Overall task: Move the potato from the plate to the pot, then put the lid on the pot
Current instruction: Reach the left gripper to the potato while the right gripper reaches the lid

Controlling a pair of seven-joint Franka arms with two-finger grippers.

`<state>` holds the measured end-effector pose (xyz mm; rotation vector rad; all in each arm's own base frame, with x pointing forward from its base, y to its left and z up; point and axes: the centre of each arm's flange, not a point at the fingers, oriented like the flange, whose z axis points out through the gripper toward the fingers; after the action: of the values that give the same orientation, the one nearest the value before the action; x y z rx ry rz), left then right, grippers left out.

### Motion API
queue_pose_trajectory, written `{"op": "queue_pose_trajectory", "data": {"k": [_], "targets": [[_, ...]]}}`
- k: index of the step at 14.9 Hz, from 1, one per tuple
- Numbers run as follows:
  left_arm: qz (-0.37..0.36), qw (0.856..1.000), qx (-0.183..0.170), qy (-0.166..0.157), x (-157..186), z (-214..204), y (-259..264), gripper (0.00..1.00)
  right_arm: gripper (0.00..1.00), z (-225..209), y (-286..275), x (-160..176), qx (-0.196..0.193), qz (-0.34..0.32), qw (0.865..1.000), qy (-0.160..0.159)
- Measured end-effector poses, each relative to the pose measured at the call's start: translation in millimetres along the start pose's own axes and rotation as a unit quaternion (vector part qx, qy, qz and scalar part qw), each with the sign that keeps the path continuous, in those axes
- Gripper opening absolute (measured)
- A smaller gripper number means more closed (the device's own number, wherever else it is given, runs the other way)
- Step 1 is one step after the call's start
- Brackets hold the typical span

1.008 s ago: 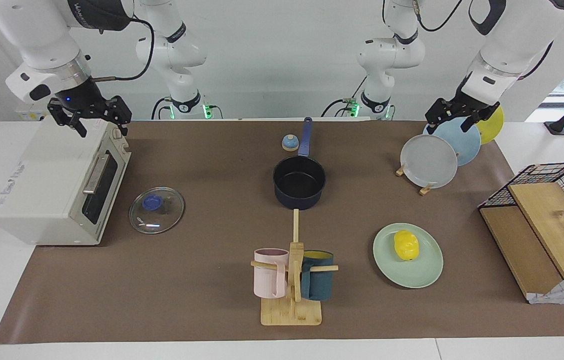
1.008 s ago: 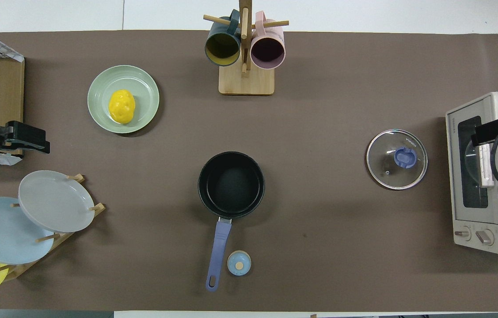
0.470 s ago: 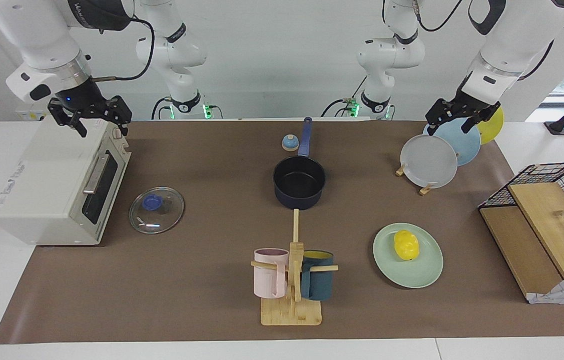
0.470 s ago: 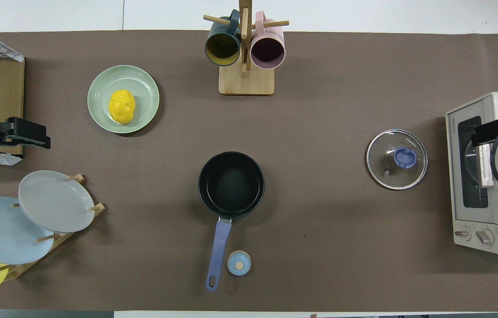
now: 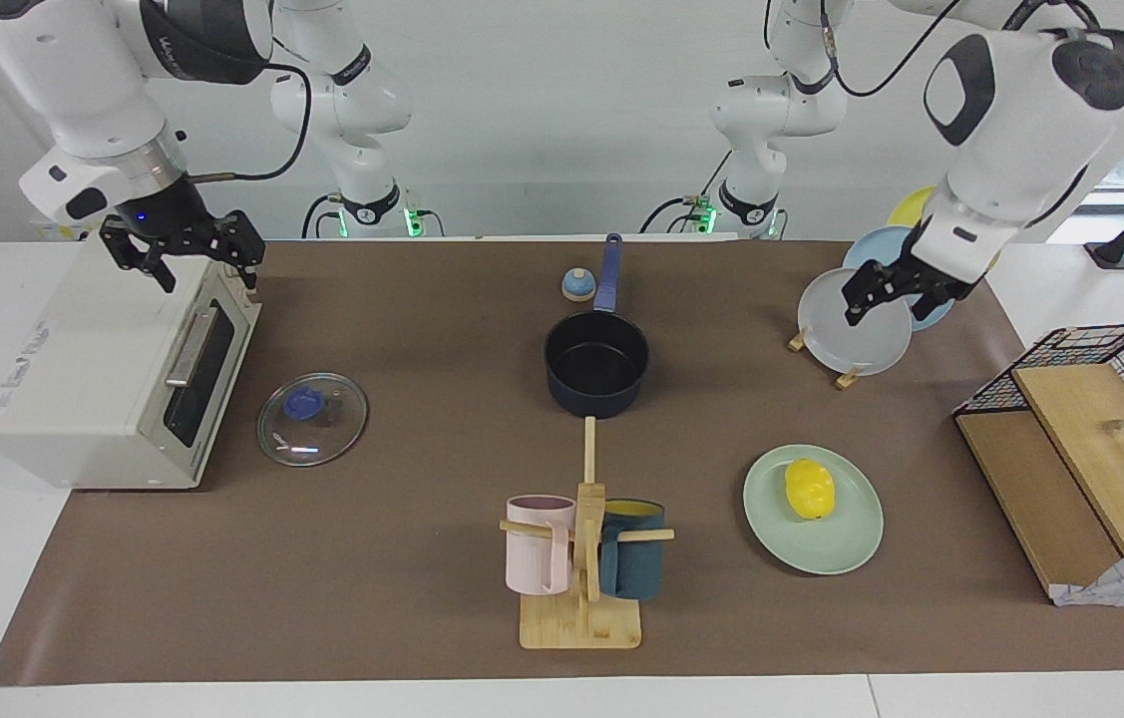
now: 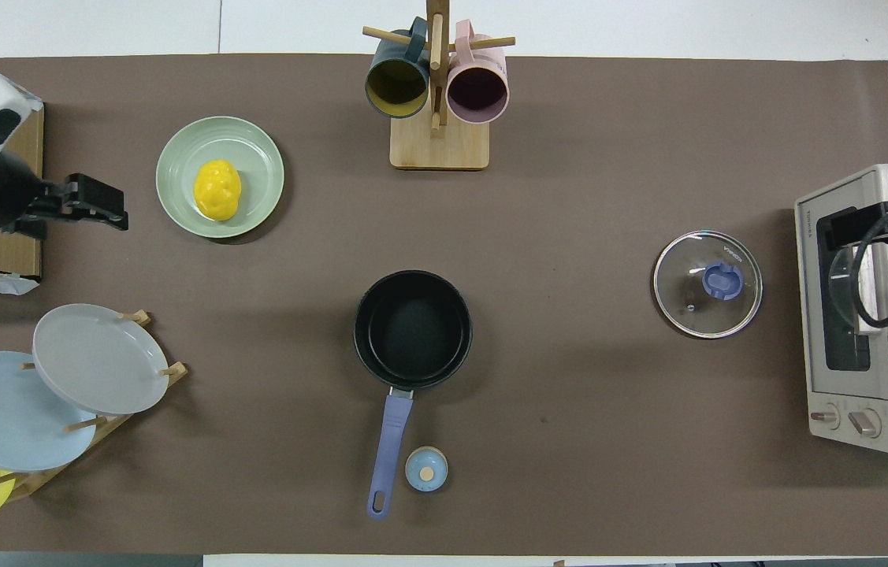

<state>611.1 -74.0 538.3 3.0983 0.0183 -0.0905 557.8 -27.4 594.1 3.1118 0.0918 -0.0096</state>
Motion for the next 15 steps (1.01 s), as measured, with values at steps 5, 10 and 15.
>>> {"op": "queue_pose_trajectory", "data": {"k": [5, 10, 15], "targets": [[0.011, 1.000, -0.006, 0.001, 99, 132, 21, 1.00, 1.00, 96, -16, 11, 0.001, -0.032, 0.999, -0.005], [0.023, 1.000, -0.002, -0.007, 118, 181, 18, 1.00, 1.00, 191, -15, 11, 0.000, -0.046, 0.999, 0.000], [0.026, 1.000, -0.003, 0.005, 119, 186, 23, 1.00, 1.00, 234, -29, 3, -0.001, -0.058, 0.998, 0.014]]}}
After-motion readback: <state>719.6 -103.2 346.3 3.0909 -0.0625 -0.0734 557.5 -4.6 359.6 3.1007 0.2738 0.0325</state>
